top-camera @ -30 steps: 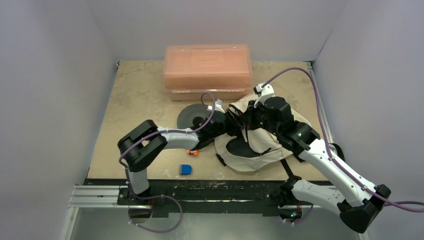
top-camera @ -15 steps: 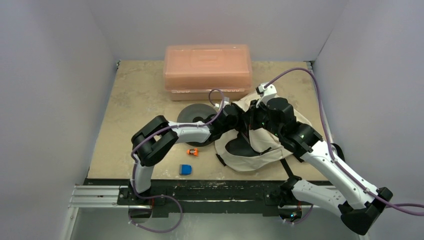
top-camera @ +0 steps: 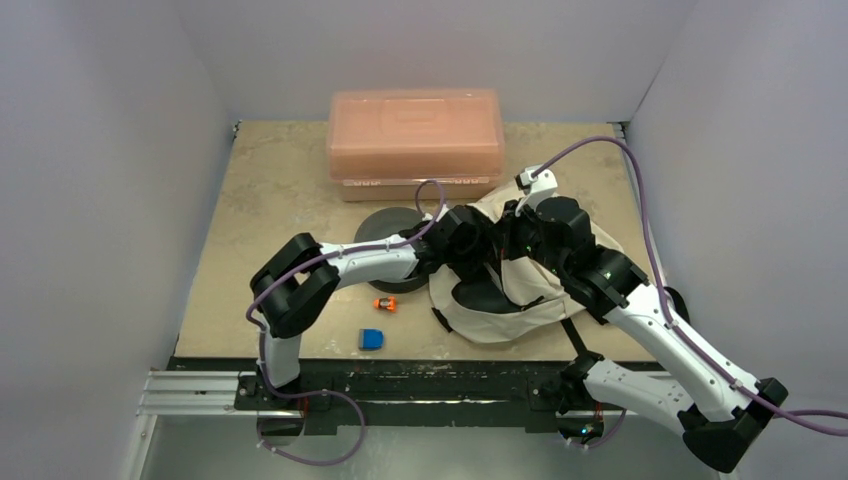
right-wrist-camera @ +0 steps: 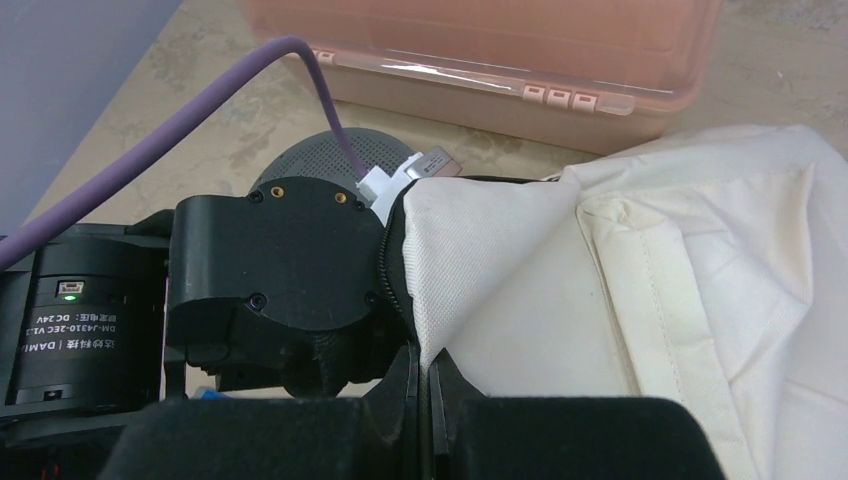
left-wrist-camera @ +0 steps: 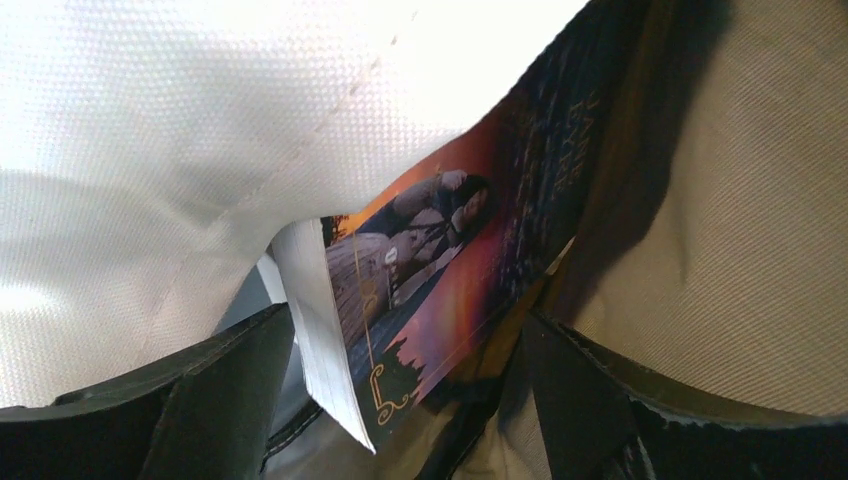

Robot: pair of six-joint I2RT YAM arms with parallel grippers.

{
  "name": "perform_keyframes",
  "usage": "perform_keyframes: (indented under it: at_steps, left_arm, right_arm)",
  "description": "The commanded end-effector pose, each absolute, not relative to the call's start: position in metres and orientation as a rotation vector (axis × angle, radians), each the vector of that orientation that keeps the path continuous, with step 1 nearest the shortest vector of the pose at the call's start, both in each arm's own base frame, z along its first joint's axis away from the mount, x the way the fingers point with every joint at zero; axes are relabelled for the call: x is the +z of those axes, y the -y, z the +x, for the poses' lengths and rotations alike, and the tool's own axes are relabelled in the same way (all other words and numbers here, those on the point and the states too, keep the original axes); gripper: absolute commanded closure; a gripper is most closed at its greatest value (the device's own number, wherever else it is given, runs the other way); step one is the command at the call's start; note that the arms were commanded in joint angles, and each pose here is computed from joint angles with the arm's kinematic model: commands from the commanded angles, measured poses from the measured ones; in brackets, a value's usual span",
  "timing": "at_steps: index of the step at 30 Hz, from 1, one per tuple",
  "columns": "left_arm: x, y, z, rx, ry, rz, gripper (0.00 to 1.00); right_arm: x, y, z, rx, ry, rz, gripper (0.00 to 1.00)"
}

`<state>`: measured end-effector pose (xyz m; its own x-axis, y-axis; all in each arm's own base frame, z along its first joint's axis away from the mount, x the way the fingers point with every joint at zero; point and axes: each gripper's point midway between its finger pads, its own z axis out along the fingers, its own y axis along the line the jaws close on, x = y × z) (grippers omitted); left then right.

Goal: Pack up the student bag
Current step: Place the book in the student bag, then zip the student bag at the center of the board.

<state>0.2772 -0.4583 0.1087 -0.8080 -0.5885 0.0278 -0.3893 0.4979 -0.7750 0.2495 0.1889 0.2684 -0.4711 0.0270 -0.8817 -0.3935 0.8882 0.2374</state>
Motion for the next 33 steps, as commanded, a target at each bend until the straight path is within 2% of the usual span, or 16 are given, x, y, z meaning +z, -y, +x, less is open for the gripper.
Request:
perform_keyframes:
  at_steps: [1, 10, 17, 22, 26, 28, 33]
  left_arm:
    - [0.153, 0.466, 0.265, -1.322, -2.509, -0.754, 0.16]
    - [0.169, 0.44, 0.248, -1.234, -2.508, -0.432, 0.21]
    - [0.182, 0.376, 0.236, -1.097, -2.313, -0.184, 0.2]
    - [0.205, 0.357, 0.213, -1.185, -2.116, 0.099, 0.24]
    - [0.209, 0.328, 0.202, -1.092, -1.991, 0.296, 0.25]
    - [0.224, 0.313, 0.201, -1.059, -1.898, 0.32, 0.24]
    - [0.244, 0.291, 0.202, -0.972, -1.771, 0.378, 0.24]
  right_arm:
    - [0.295, -0.188, 0.253, 0.523, -1.916, -0.239, 1.0]
    - [0.287, -0.185, 0.255, 0.494, -1.943, -0.233, 1.0]
    - [0.281, -0.17, 0.253, 0.444, -1.94, -0.181, 1.0]
    - [0.27, -0.158, 0.251, 0.41, -1.945, -0.116, 1.0]
    - [0.246, -0.18, 0.244, 0.498, -2.009, -0.215, 1.0]
    - [0.229, -0.204, 0.234, 0.617, -2.067, -0.311, 0.9]
    - [0.191, -0.261, 0.193, 0.975, -2.198, -0.583, 0.57]
